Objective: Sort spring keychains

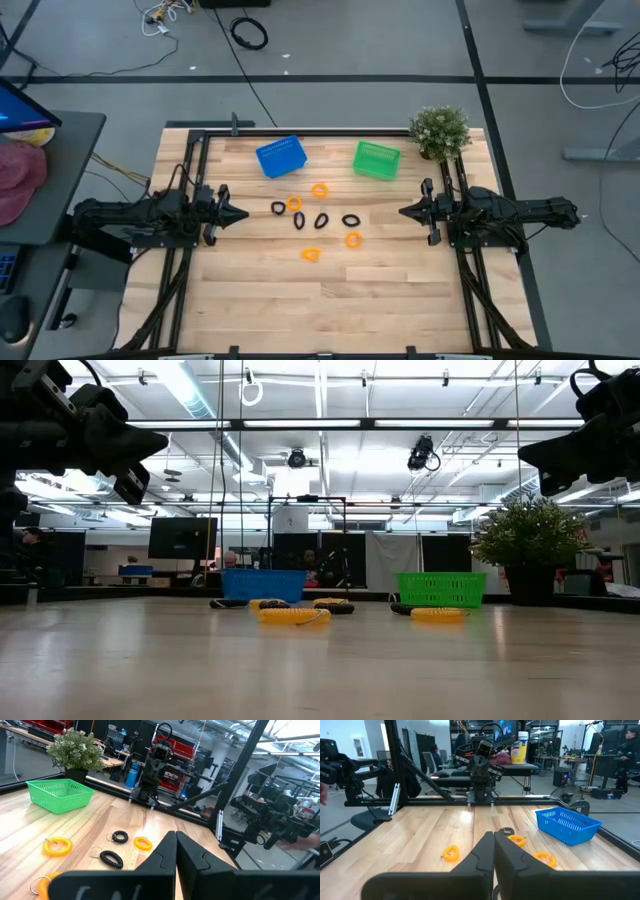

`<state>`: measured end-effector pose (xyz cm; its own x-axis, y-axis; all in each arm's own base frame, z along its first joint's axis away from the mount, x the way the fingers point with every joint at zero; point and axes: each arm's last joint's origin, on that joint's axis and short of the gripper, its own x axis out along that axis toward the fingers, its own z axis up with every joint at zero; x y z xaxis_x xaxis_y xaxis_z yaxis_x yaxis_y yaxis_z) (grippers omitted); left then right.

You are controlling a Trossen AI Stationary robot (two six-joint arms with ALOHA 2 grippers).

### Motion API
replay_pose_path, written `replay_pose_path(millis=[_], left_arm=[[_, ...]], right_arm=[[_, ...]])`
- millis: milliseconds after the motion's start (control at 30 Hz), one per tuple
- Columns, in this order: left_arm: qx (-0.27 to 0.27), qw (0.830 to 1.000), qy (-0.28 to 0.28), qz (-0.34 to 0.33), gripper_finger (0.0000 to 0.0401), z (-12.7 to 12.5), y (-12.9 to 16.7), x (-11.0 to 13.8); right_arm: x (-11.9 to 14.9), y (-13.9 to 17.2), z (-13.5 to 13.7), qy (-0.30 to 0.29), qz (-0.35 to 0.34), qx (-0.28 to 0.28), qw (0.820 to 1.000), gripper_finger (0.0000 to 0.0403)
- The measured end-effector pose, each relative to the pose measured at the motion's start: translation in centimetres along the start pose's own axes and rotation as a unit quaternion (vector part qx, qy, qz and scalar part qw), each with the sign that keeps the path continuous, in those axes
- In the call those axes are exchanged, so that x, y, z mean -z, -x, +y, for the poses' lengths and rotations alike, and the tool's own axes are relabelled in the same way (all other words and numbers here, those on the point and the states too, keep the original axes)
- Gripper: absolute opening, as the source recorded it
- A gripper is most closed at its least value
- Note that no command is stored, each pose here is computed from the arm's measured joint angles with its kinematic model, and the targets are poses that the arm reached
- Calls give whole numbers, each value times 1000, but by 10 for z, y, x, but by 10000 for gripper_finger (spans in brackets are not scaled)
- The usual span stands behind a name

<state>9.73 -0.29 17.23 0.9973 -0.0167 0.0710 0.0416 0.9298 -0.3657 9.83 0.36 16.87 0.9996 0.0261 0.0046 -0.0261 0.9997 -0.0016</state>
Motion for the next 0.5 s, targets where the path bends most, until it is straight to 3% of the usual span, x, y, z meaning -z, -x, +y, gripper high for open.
replay_pose_path(millis=[200,300,400,500], left_arm=[[-3,1000,1,-1,3,0,0,0],[-18,1000,-2,-7,3,1,0,0],[-43,999,-1,-20,3,2,0,-1],[-51,996,-17,-66,3,1,1,-9]], right_arm=[[0,0,0,0,0,0,1000,16],[-2,0,0,27,-12,2,1000,16],[-12,1,0,31,-60,2,998,16],[-29,4,0,47,-151,10,987,16]])
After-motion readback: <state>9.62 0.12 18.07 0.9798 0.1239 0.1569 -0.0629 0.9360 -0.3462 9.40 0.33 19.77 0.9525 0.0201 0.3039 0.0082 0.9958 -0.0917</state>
